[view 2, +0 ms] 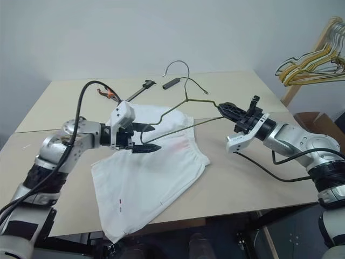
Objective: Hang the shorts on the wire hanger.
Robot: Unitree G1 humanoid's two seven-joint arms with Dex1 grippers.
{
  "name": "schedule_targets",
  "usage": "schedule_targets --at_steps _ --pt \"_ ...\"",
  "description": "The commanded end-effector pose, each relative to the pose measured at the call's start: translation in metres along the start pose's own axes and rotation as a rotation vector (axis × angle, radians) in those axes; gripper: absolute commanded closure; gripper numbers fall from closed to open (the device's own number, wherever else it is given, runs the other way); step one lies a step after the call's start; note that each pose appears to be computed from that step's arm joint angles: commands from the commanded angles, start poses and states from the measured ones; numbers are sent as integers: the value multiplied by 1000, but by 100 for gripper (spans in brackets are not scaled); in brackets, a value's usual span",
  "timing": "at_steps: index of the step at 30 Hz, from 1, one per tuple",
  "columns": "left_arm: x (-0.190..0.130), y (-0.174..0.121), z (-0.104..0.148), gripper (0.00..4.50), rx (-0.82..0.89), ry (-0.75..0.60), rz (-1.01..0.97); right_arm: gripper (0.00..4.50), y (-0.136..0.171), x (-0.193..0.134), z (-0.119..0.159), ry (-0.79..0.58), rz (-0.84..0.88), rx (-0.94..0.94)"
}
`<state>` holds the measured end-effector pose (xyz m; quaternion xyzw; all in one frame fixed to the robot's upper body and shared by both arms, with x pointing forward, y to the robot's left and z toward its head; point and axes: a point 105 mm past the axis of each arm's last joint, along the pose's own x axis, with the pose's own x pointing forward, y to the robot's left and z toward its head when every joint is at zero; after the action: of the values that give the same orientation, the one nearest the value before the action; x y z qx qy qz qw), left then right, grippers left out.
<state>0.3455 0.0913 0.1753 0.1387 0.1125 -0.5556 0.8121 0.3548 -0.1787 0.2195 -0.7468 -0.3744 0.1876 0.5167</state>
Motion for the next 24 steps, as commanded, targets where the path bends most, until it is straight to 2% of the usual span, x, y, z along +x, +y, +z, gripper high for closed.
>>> schedule_targets --at_steps 1,11,14,15,18,21,24 --pt "3 3 15 134 37 -37 4 450 -28 2 -4 -2 -91 -39" --pt "1 1 18 445 23 -73 -23 450 -27 -1 -3 -6 -74 -42" --pt "-2 3 17 448 26 -65 -6 450 -26 -2 1 -35 -56 -21" --pt "-4 3 15 450 26 -60 1 398 -26 -3 3 -56 -54 11" --pt "-10 7 6 450 42 -31 31 311 -24 -10 13 -114 14 190" --pt "-15 13 -4 450 107 28 79 208 -24 -18 20 -124 135 446" --pt "-17 9 -14 450 235 86 59 109 -32 -10 8 -41 208 808"
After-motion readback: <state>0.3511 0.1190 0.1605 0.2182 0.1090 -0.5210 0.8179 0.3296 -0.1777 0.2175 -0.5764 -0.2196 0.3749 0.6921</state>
